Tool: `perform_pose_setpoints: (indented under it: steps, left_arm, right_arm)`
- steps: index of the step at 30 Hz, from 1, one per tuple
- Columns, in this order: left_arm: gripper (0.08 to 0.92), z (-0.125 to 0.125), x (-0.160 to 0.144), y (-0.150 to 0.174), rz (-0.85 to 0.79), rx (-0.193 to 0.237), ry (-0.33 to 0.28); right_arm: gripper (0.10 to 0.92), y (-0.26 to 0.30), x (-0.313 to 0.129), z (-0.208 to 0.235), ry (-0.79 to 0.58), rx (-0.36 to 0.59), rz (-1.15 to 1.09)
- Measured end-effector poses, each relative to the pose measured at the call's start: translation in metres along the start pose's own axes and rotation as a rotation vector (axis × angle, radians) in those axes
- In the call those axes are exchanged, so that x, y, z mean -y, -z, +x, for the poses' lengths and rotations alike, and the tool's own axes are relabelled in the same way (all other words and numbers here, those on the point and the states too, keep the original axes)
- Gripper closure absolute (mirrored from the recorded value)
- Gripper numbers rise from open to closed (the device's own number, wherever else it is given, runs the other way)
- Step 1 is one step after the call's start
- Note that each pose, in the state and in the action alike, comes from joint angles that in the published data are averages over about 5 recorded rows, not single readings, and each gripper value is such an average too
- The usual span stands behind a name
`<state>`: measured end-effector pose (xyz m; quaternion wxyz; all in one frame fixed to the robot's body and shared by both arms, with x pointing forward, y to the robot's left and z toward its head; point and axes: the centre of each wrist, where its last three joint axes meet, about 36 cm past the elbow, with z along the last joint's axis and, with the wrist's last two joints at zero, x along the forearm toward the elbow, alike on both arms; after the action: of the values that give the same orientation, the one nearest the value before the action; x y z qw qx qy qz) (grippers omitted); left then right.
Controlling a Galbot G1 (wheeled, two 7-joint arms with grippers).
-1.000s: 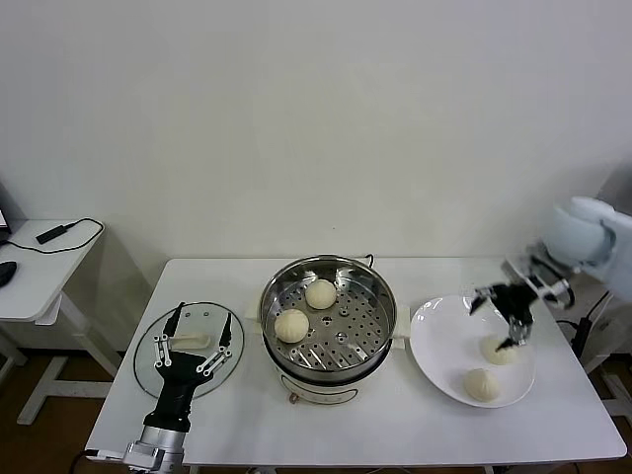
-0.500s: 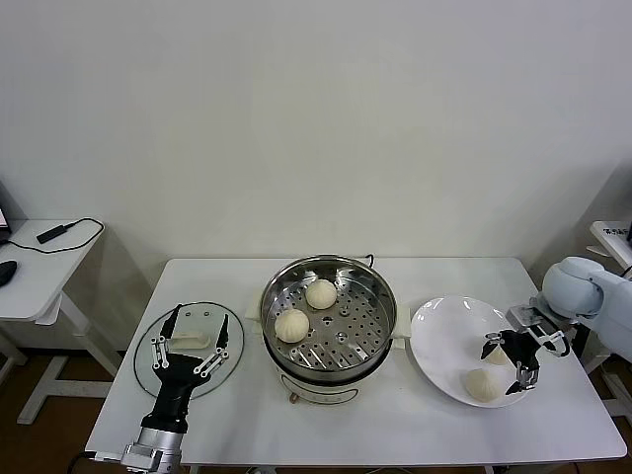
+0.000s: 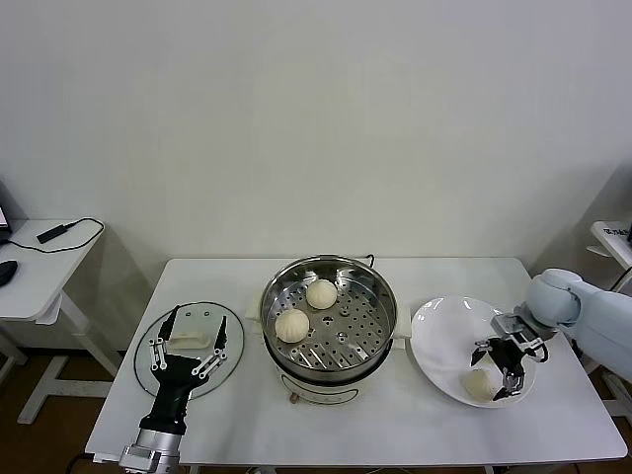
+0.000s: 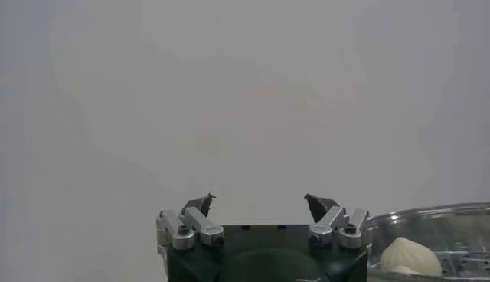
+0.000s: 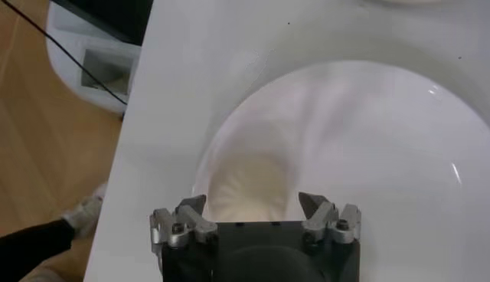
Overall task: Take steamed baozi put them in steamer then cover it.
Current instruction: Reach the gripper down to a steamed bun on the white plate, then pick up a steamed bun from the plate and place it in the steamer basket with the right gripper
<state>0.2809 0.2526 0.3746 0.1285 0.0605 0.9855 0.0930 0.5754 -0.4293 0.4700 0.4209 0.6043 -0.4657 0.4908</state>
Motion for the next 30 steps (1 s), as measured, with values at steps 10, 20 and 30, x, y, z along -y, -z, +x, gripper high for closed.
perform_pose_setpoints:
  steps: [10,20,30]
  left_arm:
    - [0.177,0.001,-0.001,0.0,-0.003,-0.001,-0.001]
    - [0.177,0.001,-0.002,0.004,-0.005,0.006,-0.004]
    - [0.177,0.001,-0.001,0.008,-0.005,0.015,-0.008]
  right_arm:
    - [0.334,0.0,0.0,-0.003,-0.002,0.001,-0.009]
    - [0.411,0.005,0.001,0.017,-0.027,0.009,0.005]
    - [0.412,0.055,0.035,0.099,-0.126,0.012,0.2]
